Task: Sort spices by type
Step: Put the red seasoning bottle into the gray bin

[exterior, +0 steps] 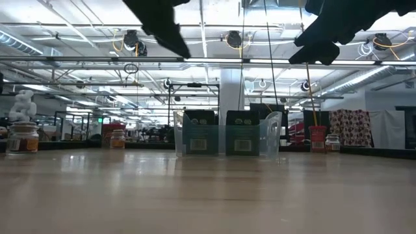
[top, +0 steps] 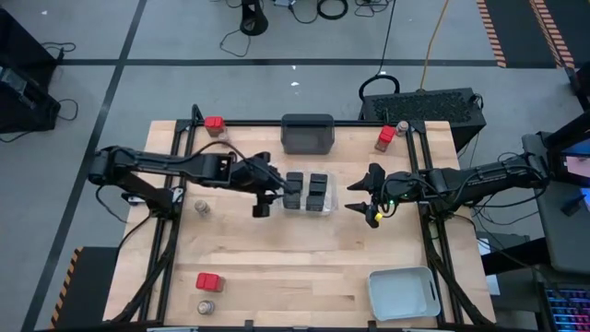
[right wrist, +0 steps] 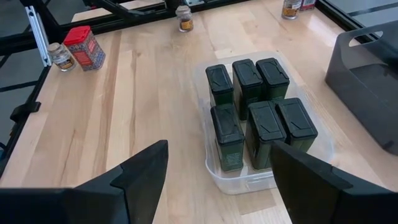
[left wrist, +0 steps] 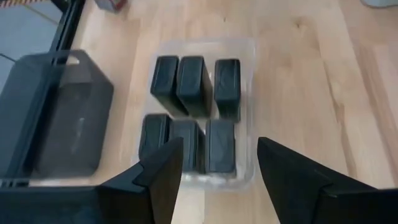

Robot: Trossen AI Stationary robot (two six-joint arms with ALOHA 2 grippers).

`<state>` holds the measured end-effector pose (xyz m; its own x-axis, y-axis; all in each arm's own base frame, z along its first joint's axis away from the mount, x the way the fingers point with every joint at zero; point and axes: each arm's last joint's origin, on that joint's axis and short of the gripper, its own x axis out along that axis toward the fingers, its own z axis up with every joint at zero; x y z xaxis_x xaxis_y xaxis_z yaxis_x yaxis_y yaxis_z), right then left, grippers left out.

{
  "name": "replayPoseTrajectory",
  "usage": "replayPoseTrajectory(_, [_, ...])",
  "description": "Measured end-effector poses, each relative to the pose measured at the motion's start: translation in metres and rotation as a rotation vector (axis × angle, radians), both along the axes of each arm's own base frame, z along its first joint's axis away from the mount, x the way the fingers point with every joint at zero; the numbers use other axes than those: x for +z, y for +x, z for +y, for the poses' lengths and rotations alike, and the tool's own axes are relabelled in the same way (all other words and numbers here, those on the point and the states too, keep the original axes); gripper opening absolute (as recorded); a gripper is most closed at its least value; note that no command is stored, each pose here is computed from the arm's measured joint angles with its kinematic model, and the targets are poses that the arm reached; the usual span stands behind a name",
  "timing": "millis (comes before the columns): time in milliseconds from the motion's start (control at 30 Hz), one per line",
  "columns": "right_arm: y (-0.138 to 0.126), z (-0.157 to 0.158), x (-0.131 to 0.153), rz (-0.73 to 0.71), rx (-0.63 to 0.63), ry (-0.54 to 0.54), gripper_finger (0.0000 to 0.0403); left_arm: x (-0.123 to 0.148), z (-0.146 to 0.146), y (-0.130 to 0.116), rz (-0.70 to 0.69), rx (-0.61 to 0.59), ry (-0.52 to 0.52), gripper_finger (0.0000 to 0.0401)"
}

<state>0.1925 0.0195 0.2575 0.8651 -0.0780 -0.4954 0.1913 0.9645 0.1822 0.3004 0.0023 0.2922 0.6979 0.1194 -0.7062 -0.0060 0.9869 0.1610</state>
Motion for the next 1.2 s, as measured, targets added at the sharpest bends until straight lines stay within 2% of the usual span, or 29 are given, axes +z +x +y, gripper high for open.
replayPoseTrajectory(300, [0.001, 0.0, -0.002, 0.012, 0.006, -0.002, 0.0263, -0.033, -0.015, -0.028, 0.009, 0.112, 0.0, 0.0212])
replayPoseTrajectory(433, [0.004, 0.001, -0.003, 0.018, 0.03, -0.045, 0.0263, -0.043, -0.02, -0.04, -0.113, 0.122, -0.007, 0.0212])
replayPoseTrajectory(800, [0.008, -0.004, 0.0, -0.031, -0.013, -0.014, 0.0263, -0.072, -0.006, -0.079, -0.462, 0.162, 0.026, 0.0212])
replayPoseTrajectory(867, [0.009, -0.009, 0.0, -0.033, -0.038, -0.012, 0.0263, -0.072, -0.001, -0.083, -0.531, 0.168, 0.044, 0.0212])
replayPoseTrajectory(1200, [0.006, -0.049, -0.001, -0.009, -0.205, -0.069, 0.0263, -0.063, 0.036, -0.089, -0.687, 0.137, 0.05, 0.0212])
